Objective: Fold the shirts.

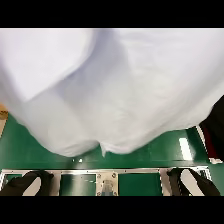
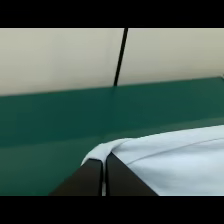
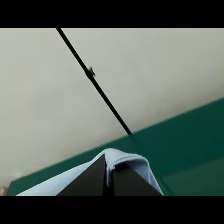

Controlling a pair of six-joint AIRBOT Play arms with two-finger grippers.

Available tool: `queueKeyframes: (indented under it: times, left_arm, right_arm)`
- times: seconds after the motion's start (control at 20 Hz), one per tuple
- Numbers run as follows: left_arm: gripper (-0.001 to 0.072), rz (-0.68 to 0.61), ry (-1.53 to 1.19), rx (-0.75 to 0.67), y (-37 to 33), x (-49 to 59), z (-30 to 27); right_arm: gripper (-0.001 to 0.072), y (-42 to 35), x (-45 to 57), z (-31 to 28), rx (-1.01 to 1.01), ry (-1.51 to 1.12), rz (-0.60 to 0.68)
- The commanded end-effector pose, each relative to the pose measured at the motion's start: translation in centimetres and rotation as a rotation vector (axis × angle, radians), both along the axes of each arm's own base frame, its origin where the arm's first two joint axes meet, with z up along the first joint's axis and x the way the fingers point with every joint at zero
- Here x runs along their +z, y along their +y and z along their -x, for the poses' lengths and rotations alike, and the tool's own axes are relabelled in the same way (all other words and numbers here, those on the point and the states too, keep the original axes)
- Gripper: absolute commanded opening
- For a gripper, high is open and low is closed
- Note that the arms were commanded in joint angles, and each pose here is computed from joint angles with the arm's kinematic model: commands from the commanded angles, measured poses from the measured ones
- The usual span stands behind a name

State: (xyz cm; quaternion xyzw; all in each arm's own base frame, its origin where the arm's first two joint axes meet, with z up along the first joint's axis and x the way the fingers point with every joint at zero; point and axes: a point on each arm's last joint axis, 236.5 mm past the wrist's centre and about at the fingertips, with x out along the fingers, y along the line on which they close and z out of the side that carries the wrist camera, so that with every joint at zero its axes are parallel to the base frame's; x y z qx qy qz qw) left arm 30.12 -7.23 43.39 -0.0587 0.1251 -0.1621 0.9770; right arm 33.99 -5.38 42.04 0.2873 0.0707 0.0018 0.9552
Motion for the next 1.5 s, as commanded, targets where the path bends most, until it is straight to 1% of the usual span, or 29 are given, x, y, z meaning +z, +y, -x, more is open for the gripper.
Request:
queueKeyframes:
  times: [0.0, 0.1, 0.3, 0.4, 0.55, 0.75, 0.85, 1.0, 1.25, 1.3, 1.35, 1.4, 1.45]
  left_arm:
    - [0.0025, 0.098, 0.293, -0.087, -2.0, -11.9, -7.6]
    - [0.0025, 0.122, 0.461, -0.107, -3.0, -20.2, -11.8]
    - [0.0025, 0.168, 0.648, -0.022, -1.8, -32.7, -18.9]
    - [0.0025, 0.181, 0.695, 0.016, -1.3, -37.2, -21.0]
    - [0.0025, 0.179, 0.747, 0.051, -0.6, -42.6, -22.7]
    - [0.0025, 0.149, 0.796, 0.061, -0.1, -46.1, -22.9]
    - [0.0025, 0.101, 0.858, 0.022, -0.3, -47.0, -21.3]
    - [0.0025, 0.032, 1.003, -0.047, -0.6, -48.5, -17.6]
    - [0.0025, 0.044, 1.107, -0.096, -1.5, -49.3, -15.2]
    - [0.0026, 0.056, 1.106, -0.099, -1.7, -49.2, -15.3]
    - [0.0029, 0.072, 1.103, -0.096, -1.9, -49.1, -15.4]
    - [0.0277, 0.083, 1.109, -0.106, -2.2, -48.9, -15.2]
    - [0.0580, 0.084, 1.127, -0.117, -2.2, -48.7, -14.7]
  right_arm:
    - [0.0018, -1.7, -12.4, -6.9, 0.076, 0.240, -0.071]
    - [0.0018, -1.4, -20.6, -10.5, 0.119, 0.374, -0.103]
    - [0.0018, -1.6, -34.8, -16.1, 0.122, 0.583, -0.186]
    - [0.0019, -2.5, -40.1, -17.7, 0.100, 0.657, -0.224]
    - [0.0018, -3.0, -45.4, -19.3, 0.100, 0.732, -0.268]
    - [0.0018, -3.4, -48.0, -19.4, 0.109, 0.784, -0.271]
    - [0.0018, -3.4, -48.7, -17.2, 0.152, 0.866, -0.259]
    - [0.0019, -3.0, -49.3, -13.8, 0.225, 0.984, -0.278]
    - [0.0020, -2.5, -49.6, -13.1, 0.242, 1.014, -0.277]
    - [0.0034, -2.4, -49.6, -13.0, 0.246, 1.018, -0.279]
    - [0.0229, -2.3, -49.6, -12.7, 0.254, 1.026, -0.282]
    - [0.0464, -2.2, -49.4, -12.3, 0.271, 1.042, -0.287]
    - [0.0442, -2.3, -49.0, -11.5, 0.296, 1.074, -0.282]
